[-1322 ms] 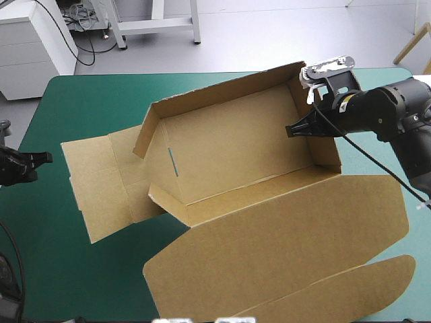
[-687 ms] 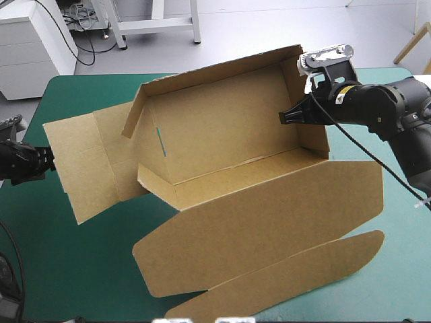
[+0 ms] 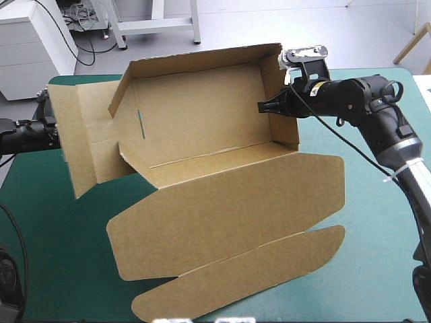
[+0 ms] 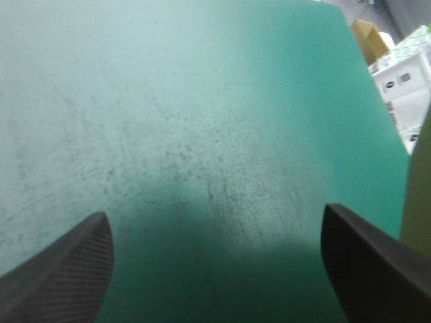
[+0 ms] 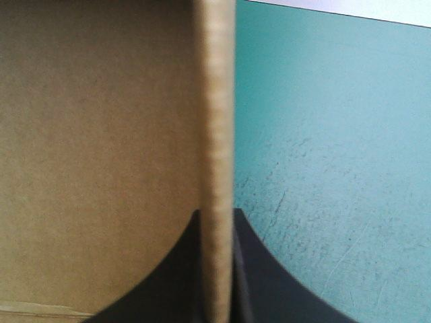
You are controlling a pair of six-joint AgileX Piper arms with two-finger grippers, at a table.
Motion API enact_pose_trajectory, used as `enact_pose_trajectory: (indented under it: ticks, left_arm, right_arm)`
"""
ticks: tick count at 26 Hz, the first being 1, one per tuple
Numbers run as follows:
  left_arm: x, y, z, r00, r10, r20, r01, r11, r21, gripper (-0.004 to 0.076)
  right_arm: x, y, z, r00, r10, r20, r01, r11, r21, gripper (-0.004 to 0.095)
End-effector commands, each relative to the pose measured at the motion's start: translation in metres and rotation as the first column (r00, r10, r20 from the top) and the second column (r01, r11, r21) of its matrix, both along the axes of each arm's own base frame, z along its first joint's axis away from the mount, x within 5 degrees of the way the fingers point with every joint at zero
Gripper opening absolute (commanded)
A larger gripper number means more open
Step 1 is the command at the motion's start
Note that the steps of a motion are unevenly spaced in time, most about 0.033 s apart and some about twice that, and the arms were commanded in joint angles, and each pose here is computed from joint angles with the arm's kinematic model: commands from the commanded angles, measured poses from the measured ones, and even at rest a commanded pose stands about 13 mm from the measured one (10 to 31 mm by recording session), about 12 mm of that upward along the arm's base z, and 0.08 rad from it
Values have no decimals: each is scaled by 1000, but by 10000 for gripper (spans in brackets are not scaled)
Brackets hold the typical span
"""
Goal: Fold the box
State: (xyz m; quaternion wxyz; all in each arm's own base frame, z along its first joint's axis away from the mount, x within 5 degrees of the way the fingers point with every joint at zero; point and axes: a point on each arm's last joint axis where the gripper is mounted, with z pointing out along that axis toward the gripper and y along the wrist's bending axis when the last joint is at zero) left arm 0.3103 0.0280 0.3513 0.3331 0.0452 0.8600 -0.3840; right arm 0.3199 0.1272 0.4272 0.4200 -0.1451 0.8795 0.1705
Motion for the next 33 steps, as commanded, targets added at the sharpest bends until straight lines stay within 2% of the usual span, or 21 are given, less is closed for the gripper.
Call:
enact_pose_trajectory:
  ticks: [1,8,17,25,33]
  left_arm:
    - [-11,-28,33,984,-114,134,131,983,-132,598]
    - [-14,-64,42,948,-225,224,266,949,-171,598]
    - [-44,-78,75,899,-251,358,321,935,-152,598]
    - [-56,-78,82,886,-257,387,312,946,-85,598]
    - [-45,-63,79,914,-149,378,182,982,-53,598]
  right_arm:
    - [-4,-2,27,991,-26,129,14,996,92,-14]
    - [10,-17,21,988,-87,131,78,994,78,-14]
    - [11,-21,20,983,-116,139,110,993,48,-14]
    - [11,-22,19,984,-124,131,120,992,36,-14]
    - [10,-25,16,984,-139,115,140,990,-7,-14]
